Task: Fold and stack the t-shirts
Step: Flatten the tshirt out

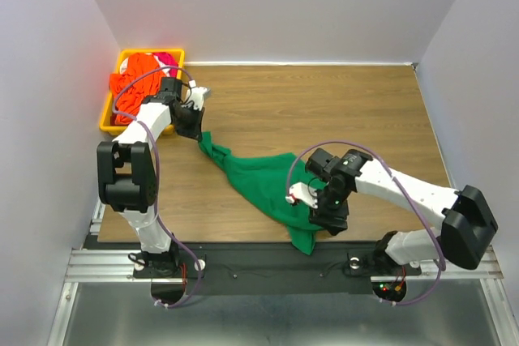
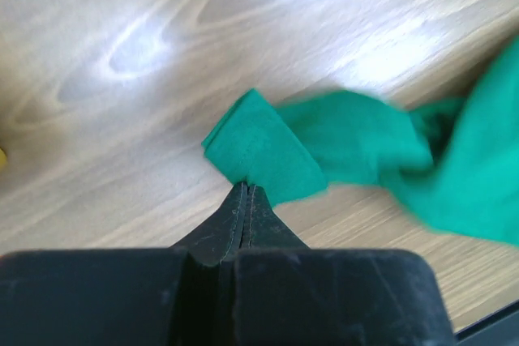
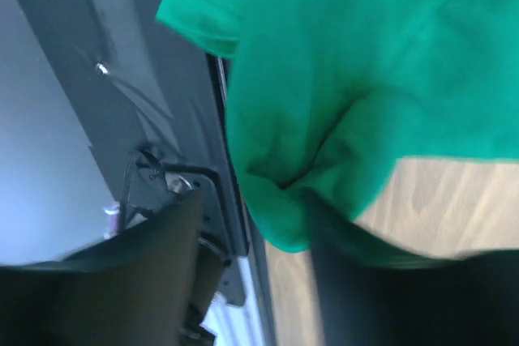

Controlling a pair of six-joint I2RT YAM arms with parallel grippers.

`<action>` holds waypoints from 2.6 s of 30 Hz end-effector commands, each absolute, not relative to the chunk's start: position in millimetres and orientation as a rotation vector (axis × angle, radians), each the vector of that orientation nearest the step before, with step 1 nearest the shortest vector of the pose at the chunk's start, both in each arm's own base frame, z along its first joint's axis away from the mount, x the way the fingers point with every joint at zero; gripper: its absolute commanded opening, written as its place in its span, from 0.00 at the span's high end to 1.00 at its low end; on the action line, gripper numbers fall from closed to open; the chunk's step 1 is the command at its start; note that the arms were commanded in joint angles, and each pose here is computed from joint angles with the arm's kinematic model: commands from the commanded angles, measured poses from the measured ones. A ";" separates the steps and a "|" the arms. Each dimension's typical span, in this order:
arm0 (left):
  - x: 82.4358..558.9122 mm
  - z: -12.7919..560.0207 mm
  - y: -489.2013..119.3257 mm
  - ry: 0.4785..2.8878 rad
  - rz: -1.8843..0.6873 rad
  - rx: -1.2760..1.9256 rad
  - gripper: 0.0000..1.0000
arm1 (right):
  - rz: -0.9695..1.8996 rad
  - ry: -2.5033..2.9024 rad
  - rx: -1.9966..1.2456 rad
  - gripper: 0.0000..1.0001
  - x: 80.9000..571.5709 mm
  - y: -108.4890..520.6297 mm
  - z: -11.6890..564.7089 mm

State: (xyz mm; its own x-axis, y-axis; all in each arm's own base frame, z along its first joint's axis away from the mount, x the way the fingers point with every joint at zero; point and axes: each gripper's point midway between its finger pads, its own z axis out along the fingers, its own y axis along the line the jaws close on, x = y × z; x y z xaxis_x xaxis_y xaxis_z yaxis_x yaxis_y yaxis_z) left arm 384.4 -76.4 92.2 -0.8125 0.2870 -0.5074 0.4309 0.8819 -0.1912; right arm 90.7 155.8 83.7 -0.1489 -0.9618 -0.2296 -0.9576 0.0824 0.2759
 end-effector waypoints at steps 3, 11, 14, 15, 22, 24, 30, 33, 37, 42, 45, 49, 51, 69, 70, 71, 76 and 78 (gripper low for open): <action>382.4 103.4 -71.6 2.527 -0.397 0.538 1.00 | -0.674 -2.672 2.073 0.28 161.1 194.8 151.1; 385.9 103.2 -70.4 2.532 -0.391 0.544 1.00 | -0.971 -3.139 1.287 0.40 282.7 182.1 157.3; 387.5 102.6 -71.5 2.531 -0.399 0.538 1.00 | -1.020 -3.156 1.140 0.40 307.7 187.8 145.9; 387.0 101.4 -71.8 2.536 -0.403 0.536 1.00 | -1.045 -3.145 1.121 0.38 309.4 190.5 143.3; 385.9 99.3 -71.5 2.539 -0.402 0.544 1.00 | -1.053 -3.057 1.003 0.32 307.7 195.1 95.1; 385.7 97.7 -72.0 2.542 -0.407 0.546 1.00 | -1.060 -3.054 0.943 0.31 308.0 194.8 84.8; 384.2 95.1 -71.9 2.547 -0.409 0.544 1.00 | -1.266 -2.926 0.832 0.32 300.4 211.8 79.4; 383.6 92.9 -71.9 2.550 -0.410 0.546 1.00 | -1.295 -2.921 0.822 0.37 303.8 215.5 80.8; 384.6 92.8 -72.5 2.550 -0.415 0.543 1.00 | -1.301 -2.920 0.818 0.63 306.8 217.5 79.6; 385.6 94.5 -72.9 2.548 -0.417 0.541 1.00 | -1.288 -2.951 0.861 0.99 310.1 215.3 86.2; 386.0 96.1 -72.4 2.545 -0.412 0.548 1.00 | -1.259 -3.004 0.923 0.99 313.4 211.4 99.6; 387.3 101.3 -72.2 2.535 -0.406 0.551 1.00 | -1.050 -3.210 0.965 0.99 336.5 185.5 120.6; 387.8 102.8 -72.2 2.532 -0.405 0.551 1.00 | -0.914 -3.346 1.027 0.99 352.6 171.6 145.7; 383.7 100.8 -71.9 2.538 -0.411 0.549 1.00 | -0.644 -2.695 1.849 0.37 151.4 231.9 96.7; 383.6 100.5 -72.2 2.538 -0.413 0.550 1.00 | -0.663 -2.734 1.861 0.20 158.1 235.9 108.3; 383.9 100.5 -72.4 2.537 -0.414 0.552 1.00 | -0.679 -2.781 1.859 0.15 166.7 237.0 118.0; 385.5 100.2 -74.2 2.536 -0.428 0.547 1.00 | -0.758 -2.954 1.761 0.24 202.7 251.4 149.7; 385.8 99.7 -74.6 2.537 -0.432 0.545 1.00 | -0.788 -2.989 1.707 0.27 213.3 255.9 152.2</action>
